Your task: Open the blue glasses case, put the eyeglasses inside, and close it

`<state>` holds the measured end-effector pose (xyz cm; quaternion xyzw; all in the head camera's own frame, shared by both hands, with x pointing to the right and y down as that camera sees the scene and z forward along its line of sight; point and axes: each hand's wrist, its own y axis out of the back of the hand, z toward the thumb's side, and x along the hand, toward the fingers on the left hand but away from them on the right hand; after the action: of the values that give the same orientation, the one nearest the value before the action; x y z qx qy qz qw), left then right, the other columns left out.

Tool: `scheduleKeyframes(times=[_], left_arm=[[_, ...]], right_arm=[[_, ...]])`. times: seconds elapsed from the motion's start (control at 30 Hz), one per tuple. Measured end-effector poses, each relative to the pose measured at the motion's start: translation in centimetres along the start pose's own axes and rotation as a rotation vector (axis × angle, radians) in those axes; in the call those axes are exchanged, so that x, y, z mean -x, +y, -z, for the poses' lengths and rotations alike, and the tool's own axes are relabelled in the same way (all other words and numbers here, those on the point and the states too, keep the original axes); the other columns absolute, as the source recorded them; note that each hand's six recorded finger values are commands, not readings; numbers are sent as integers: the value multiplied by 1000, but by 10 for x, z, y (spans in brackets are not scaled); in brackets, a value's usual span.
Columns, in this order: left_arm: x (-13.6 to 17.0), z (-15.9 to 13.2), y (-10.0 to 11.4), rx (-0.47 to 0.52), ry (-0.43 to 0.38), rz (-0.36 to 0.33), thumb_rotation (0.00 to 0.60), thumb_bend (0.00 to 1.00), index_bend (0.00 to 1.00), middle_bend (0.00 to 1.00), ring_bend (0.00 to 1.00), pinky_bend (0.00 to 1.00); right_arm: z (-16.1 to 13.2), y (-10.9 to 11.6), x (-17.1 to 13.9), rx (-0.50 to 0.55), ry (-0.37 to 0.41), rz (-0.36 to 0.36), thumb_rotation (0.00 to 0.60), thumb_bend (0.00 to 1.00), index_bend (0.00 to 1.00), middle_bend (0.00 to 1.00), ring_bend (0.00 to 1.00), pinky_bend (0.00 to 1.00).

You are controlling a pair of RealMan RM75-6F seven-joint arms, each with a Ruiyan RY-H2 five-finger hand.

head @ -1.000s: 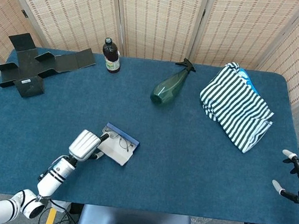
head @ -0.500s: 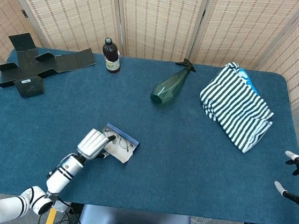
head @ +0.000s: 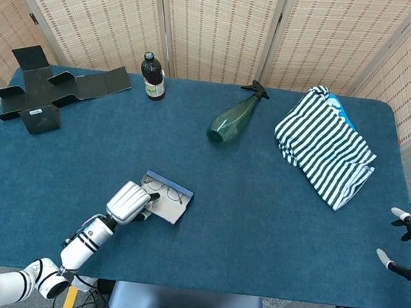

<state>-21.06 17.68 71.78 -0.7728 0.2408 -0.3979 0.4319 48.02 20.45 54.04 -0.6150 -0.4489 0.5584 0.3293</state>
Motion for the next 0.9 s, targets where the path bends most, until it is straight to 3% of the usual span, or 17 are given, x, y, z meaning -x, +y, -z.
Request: scheduleKeyframes(times=[0.23, 0.53, 0.9], left_arm=[[21, 11, 9, -30, -24, 15, 600, 487, 629, 922, 983, 1000], [55, 41, 28, -78, 4, 62, 600, 487, 620, 922, 983, 1000], [32, 37, 35, -175, 1, 107, 600, 487, 611, 922, 976, 1000]], right_arm=[[-4, 0, 0, 1, 10, 0, 600, 187, 176, 353, 501, 275], [-12, -1, 1, 1, 34, -1, 600, 187, 176, 353, 501, 275], [-16, 2, 2, -2, 43, 4, 600, 186, 176, 353, 502, 275]])
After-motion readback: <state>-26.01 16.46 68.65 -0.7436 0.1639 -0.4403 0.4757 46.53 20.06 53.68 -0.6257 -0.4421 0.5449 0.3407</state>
